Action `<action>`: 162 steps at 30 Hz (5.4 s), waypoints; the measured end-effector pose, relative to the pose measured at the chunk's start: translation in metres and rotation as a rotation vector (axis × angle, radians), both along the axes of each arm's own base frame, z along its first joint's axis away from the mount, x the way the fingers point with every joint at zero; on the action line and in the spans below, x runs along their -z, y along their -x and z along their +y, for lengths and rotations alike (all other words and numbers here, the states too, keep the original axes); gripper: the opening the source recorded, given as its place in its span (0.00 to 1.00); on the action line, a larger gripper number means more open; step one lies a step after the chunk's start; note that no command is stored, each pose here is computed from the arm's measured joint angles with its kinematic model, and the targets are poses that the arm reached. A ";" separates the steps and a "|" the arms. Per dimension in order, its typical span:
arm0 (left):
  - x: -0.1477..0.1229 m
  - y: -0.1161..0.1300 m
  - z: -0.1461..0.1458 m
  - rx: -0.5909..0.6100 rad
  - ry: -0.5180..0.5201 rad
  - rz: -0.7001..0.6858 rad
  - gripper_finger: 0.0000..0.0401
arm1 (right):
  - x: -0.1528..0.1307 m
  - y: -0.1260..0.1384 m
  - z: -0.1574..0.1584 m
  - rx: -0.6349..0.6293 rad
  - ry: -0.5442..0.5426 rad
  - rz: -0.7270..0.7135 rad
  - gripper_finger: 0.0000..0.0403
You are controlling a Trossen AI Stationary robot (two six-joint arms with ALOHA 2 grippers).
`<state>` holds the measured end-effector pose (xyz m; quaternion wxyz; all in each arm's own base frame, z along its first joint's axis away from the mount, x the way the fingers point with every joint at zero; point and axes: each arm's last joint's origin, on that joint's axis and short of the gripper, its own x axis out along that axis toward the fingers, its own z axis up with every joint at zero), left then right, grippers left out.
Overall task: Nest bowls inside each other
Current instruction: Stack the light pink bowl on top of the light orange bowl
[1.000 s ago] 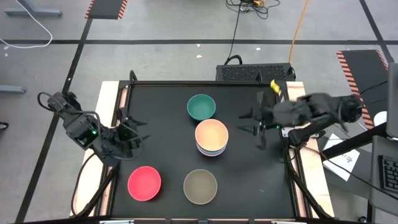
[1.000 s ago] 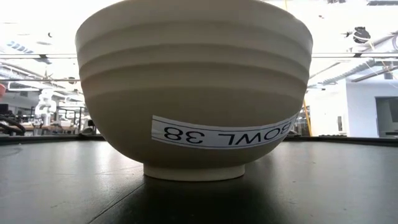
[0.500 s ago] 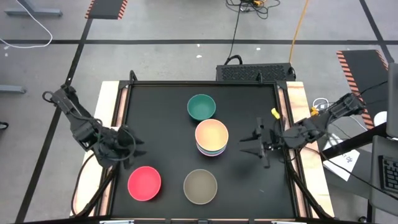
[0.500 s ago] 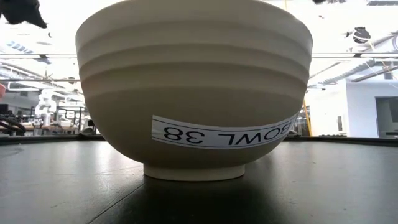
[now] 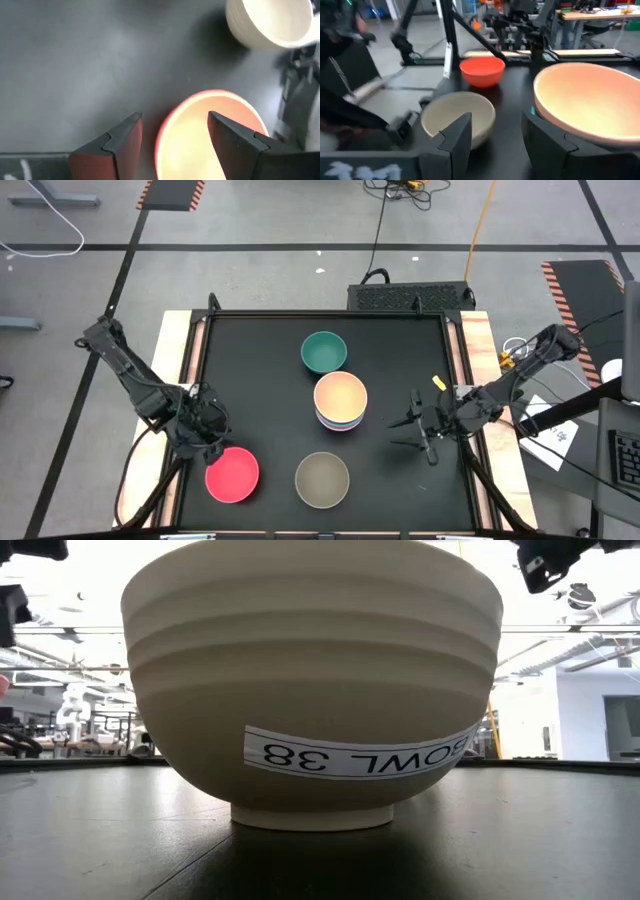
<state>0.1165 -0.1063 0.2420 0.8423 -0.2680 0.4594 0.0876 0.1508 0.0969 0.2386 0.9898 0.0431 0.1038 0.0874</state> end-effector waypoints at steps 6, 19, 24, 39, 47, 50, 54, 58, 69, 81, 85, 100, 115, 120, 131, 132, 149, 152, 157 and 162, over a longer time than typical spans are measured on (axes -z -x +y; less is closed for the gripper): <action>0.003 0.002 -0.004 0.025 0.115 0.115 0.57 | 0.007 0.004 0.003 -0.026 0.015 -0.011 0.41; 0.014 -0.003 -0.014 -0.032 0.187 0.260 0.57 | 0.006 0.004 0.004 -0.021 -0.034 -0.015 0.41; 0.020 -0.005 -0.018 -0.058 0.204 0.325 0.57 | 0.006 0.004 0.004 -0.016 -0.060 -0.010 0.41; 0.029 -0.008 -0.024 -0.094 0.229 0.429 0.57 | 0.006 0.004 0.004 -0.014 -0.086 -0.006 0.41; 0.036 -0.010 -0.027 -0.147 0.205 0.471 0.57 | 0.007 0.004 0.004 -0.016 -0.085 -0.003 0.41; 0.041 -0.012 -0.028 -0.165 0.177 0.498 0.57 | 0.007 0.004 0.004 -0.016 -0.085 -0.003 0.41; 0.048 -0.014 -0.030 -0.179 0.140 0.528 0.56 | 0.007 0.004 0.004 -0.017 -0.081 -0.003 0.41; 0.056 -0.018 -0.033 -0.165 0.083 0.527 0.43 | 0.007 0.004 0.004 -0.018 -0.076 -0.004 0.41; 0.051 -0.043 -0.026 -0.105 0.091 0.375 0.01 | 0.008 0.004 0.004 -0.022 -0.054 0.000 0.41; -0.061 -0.103 0.020 -0.061 0.017 0.098 0.01 | 0.016 0.009 0.007 -0.048 -0.025 0.077 0.41; -0.099 -0.121 0.044 -0.065 -0.036 0.026 0.01 | 0.015 0.009 0.009 -0.060 -0.004 0.065 0.41; -0.147 -0.214 0.113 -0.012 -0.142 0.032 0.00 | -0.001 0.038 0.002 -0.034 0.077 -0.036 0.41; -0.139 -0.243 0.154 -0.026 -0.088 0.067 0.00 | 0.005 0.057 0.010 -0.095 0.048 -0.043 0.41; -0.137 -0.245 0.160 -0.036 -0.076 0.064 0.00 | 0.008 0.062 0.011 -0.060 0.073 -0.037 0.41; -0.133 -0.250 0.167 -0.054 -0.021 0.058 0.00 | 0.009 0.063 0.011 -0.035 0.076 -0.028 0.41; -0.133 -0.249 0.166 -0.051 -0.019 0.062 0.00 | 0.010 0.063 0.011 -0.035 0.076 -0.026 0.41; -0.131 -0.244 0.170 -0.095 -0.028 0.141 0.00 | 0.009 0.062 0.009 0.032 0.038 -0.027 0.41; -0.127 -0.258 0.170 -0.076 -0.020 0.152 0.00 | 0.010 0.062 0.009 0.033 0.040 -0.027 0.41; -0.113 -0.285 0.171 -0.025 -0.011 0.246 0.00 | 0.010 0.062 0.009 0.032 0.043 -0.027 0.41; -0.099 -0.286 0.180 -0.044 -0.011 0.377 0.00 | 0.011 0.062 0.010 0.029 0.038 -0.018 0.41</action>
